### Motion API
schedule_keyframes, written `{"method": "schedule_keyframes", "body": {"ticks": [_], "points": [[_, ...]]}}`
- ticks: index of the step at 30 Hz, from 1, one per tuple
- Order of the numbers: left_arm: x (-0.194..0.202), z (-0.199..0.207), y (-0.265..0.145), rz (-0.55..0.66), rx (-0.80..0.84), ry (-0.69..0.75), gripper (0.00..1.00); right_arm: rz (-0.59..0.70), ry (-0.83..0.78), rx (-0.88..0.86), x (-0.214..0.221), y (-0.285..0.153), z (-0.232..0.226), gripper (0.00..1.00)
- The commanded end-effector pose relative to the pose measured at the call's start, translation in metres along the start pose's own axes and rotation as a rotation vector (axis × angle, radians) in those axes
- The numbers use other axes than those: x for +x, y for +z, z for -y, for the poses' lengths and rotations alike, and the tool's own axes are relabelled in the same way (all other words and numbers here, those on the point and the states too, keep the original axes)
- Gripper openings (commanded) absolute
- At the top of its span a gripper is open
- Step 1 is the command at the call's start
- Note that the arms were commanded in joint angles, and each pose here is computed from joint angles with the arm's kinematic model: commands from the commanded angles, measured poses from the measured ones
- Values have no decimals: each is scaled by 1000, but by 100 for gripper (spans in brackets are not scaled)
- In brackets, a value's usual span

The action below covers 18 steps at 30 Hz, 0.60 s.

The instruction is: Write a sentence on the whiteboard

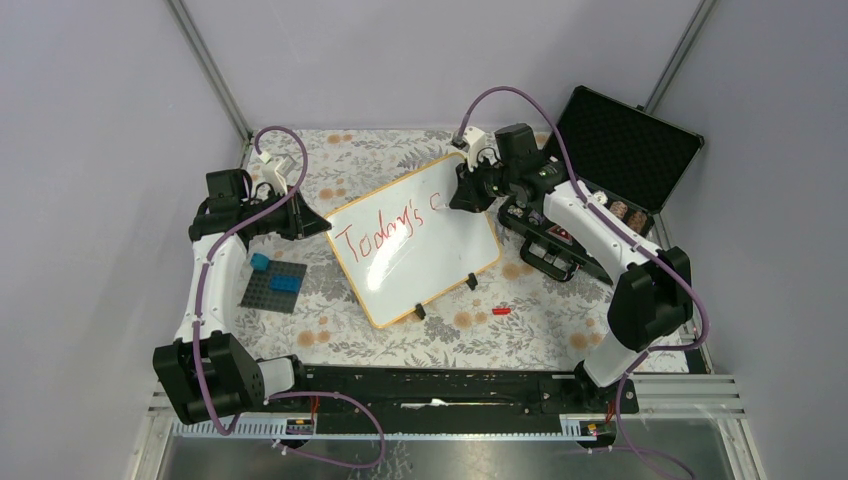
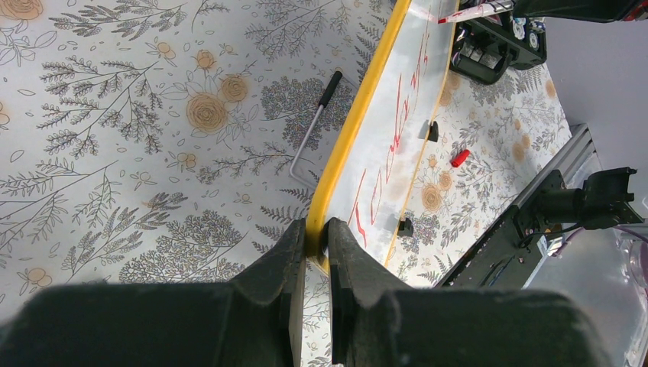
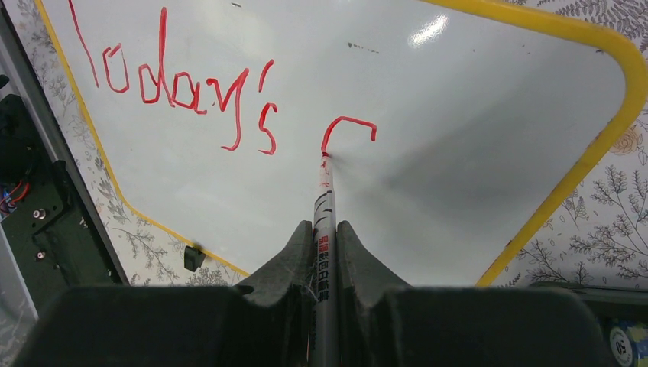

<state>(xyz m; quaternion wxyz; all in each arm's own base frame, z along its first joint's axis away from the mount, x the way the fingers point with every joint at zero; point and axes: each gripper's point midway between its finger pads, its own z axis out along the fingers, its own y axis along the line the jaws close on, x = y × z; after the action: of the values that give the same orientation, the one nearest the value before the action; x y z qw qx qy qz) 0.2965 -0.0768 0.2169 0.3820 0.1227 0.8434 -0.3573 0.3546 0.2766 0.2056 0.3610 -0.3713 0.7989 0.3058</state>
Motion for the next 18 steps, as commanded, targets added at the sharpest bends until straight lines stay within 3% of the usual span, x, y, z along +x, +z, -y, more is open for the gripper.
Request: {"method": "schedule_keyframes", "body": {"ticks": [1,18], "points": [[5,-1,4,-19,-12,28,0,30,-61,31,-10,-12,-1,0],[5,-2,4,-19,-16,26,0,53,-73,103,-23,-23,22,0]]}}
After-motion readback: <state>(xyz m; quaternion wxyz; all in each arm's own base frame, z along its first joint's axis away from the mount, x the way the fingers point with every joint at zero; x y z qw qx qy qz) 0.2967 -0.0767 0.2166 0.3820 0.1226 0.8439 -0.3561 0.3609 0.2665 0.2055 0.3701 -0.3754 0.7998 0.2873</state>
